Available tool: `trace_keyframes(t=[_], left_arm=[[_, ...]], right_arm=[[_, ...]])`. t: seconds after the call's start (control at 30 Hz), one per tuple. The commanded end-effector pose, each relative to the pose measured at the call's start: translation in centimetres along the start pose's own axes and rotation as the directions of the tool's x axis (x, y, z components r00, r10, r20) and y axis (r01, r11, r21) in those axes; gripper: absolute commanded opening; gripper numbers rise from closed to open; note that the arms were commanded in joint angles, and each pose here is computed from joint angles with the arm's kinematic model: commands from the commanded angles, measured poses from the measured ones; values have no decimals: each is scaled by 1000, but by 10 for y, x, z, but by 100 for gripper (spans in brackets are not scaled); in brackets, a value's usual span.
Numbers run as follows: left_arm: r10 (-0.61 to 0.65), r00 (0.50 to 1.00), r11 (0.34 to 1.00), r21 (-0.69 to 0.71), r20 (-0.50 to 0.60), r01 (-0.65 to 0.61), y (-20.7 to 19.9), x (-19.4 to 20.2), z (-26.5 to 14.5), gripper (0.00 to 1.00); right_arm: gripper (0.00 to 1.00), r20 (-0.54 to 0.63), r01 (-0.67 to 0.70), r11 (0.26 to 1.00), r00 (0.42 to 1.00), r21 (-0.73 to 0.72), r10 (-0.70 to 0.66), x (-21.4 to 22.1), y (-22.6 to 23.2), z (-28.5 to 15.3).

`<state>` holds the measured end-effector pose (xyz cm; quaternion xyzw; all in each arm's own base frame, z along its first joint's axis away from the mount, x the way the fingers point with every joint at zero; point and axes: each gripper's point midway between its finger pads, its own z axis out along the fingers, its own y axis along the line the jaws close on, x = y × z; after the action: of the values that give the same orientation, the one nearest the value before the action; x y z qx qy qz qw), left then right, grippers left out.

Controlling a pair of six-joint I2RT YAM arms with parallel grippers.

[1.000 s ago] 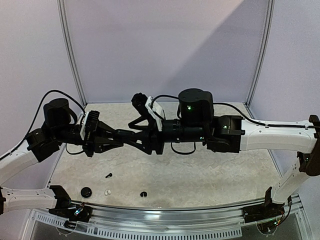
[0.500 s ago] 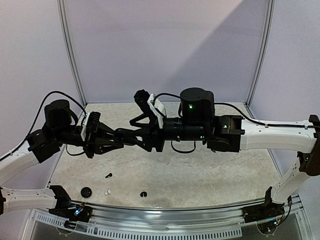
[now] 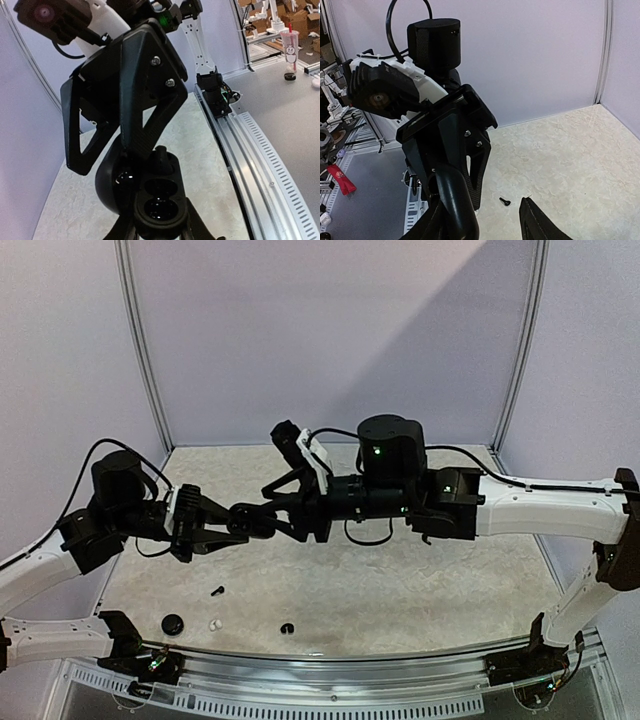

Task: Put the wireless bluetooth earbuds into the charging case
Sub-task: Open the charging case.

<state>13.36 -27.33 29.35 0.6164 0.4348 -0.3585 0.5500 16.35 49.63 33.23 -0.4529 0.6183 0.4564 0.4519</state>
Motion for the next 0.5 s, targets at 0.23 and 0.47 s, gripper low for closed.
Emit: trace_keyframes(t=[0.23,0.47], left_arm=[[173,983,983,48,57,-175,-14,-4,3,0],[21,996,999,25,87,-23,-6,-11,4,0]], right_arm=[[50,-35,-47,998,998,35,48,8,-18,4],[50,-47,-72,996,996,55,74,14,-27,6]])
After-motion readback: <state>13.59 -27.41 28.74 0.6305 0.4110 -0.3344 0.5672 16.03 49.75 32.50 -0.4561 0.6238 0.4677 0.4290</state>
